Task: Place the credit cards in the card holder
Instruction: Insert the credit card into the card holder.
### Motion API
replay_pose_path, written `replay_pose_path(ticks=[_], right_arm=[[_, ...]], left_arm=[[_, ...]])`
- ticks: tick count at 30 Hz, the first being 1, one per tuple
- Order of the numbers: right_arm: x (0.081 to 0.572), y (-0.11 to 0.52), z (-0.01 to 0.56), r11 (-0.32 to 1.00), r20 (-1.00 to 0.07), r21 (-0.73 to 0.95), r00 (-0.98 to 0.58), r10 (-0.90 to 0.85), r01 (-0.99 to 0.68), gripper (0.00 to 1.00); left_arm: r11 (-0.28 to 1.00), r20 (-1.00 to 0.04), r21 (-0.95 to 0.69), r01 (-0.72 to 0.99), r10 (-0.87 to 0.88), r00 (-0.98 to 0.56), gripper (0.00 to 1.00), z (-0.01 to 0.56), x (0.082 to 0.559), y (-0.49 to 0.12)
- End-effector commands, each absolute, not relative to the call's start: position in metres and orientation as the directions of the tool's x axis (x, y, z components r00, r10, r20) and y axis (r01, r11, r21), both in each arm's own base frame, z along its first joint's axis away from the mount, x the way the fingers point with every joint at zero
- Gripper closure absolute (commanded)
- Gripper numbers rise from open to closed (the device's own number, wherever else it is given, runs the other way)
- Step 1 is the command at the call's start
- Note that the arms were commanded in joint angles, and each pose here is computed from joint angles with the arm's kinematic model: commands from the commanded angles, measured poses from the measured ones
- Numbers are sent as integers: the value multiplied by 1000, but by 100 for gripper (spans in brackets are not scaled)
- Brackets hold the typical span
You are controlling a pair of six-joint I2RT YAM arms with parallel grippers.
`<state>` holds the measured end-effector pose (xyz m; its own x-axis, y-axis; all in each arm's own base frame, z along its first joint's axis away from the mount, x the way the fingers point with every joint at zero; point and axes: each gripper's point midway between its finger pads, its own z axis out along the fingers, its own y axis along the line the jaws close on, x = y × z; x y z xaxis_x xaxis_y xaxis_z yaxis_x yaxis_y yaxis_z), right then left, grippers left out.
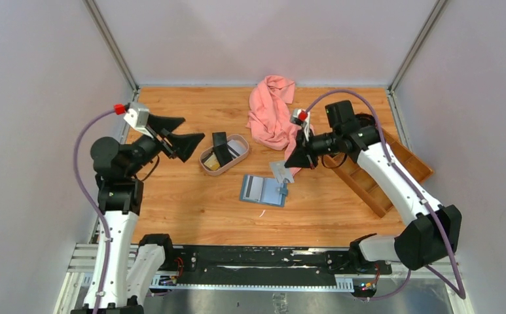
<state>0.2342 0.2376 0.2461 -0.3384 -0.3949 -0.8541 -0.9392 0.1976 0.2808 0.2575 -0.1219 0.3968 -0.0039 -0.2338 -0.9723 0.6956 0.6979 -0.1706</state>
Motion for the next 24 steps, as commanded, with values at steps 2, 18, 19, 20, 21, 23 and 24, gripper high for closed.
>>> replay_pose_path(ticks=[2,18,19,20,21,23,24], right_arm=[[220,225,208,219,-828,408,-460,-321,-886,100],[207,228,191,112,-805,544,-555,-208,-831,100],[207,228,189,114,-804,546,-557,-209,-830,100],[207,228,188,116,-800,550,-562,-209,-827,100],[208,228,186,117,-794,559,-570,-210,-821,100],[209,229,181,116,-780,579,-590,-211,-807,100],[209,229,180,114,-774,587,-597,-212,-802,100]], left_arm=[[582,-840,-542,606,-376,-390,0,293,248,-135],[537,-821,-569,623,-402,-404,0,225,198,-191],[494,-793,-607,622,-421,-439,0,223,198,-198],[461,-765,-642,612,-441,-470,0,220,198,-202],[438,-744,-666,603,-451,-494,0,215,199,-205],[427,-726,-685,590,-458,-512,0,207,201,-207],[435,-732,-680,590,-455,-508,0,205,202,-207]])
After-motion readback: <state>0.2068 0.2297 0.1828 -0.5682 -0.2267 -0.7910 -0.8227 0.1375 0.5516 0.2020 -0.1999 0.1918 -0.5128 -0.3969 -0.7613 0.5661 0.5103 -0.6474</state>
